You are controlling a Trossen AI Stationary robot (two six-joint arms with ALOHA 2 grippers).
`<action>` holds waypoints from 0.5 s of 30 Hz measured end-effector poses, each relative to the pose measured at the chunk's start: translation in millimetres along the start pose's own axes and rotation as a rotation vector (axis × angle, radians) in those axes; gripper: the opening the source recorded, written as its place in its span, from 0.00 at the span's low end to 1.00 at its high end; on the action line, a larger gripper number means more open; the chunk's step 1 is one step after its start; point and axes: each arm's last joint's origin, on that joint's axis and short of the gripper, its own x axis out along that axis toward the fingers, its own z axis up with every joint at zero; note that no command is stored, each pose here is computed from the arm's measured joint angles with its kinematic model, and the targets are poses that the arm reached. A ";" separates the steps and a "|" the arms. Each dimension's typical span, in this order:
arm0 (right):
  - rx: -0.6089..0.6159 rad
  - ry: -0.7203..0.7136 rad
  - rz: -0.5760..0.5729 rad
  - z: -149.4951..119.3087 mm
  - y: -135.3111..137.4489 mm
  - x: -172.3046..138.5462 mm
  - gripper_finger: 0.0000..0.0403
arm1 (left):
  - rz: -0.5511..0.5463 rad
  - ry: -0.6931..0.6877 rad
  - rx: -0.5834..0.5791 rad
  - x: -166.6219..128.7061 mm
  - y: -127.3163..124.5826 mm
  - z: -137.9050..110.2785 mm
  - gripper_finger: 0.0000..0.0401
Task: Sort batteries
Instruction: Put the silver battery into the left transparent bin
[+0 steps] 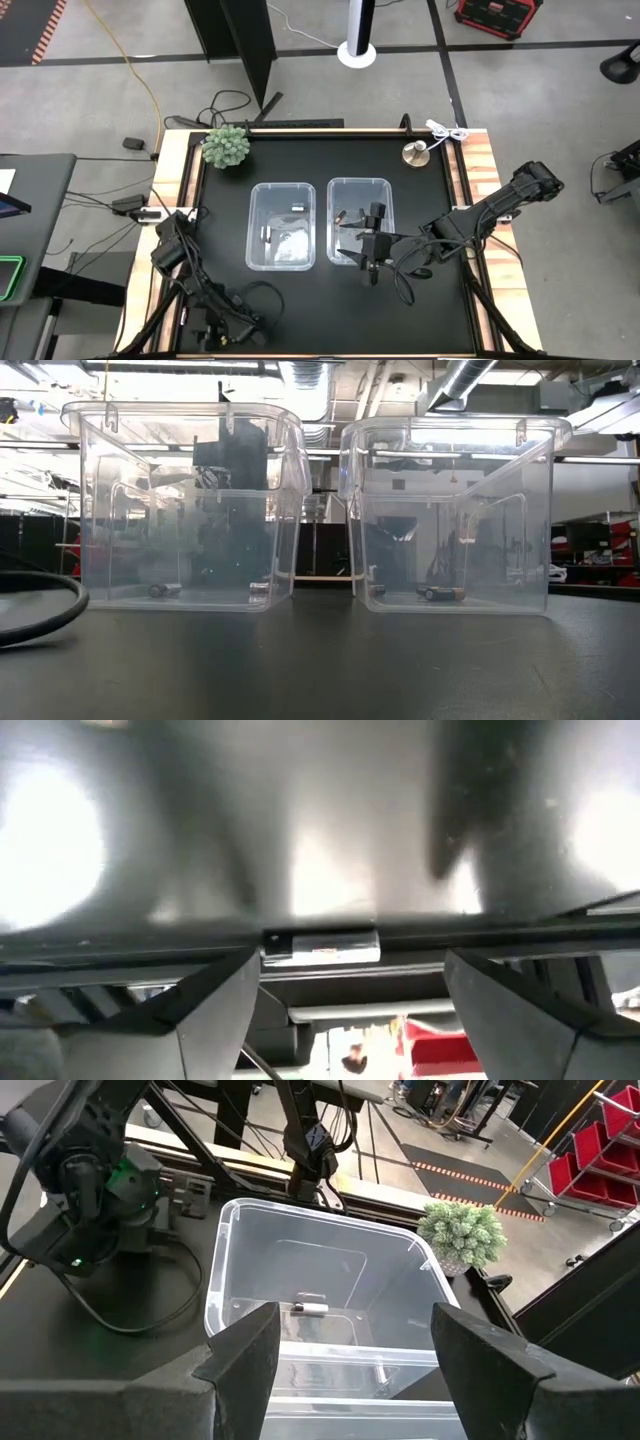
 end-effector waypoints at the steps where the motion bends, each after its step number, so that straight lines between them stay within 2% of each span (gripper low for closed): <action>1: 0.000 0.000 0.000 0.0 0.0 0.0 0.68 | -0.003 0.008 0.012 0.9 -0.1 1.0 0.77; 11: 0.003 0.001 0.001 -0.1 0.2 -0.2 0.68 | -0.013 0.008 0.048 6.7 -3.4 -0.5 0.77; 15: -0.001 -0.003 0.011 0.0 3.0 -2.3 0.68 | -0.017 0.066 0.011 18.5 -0.2 -4.1 0.77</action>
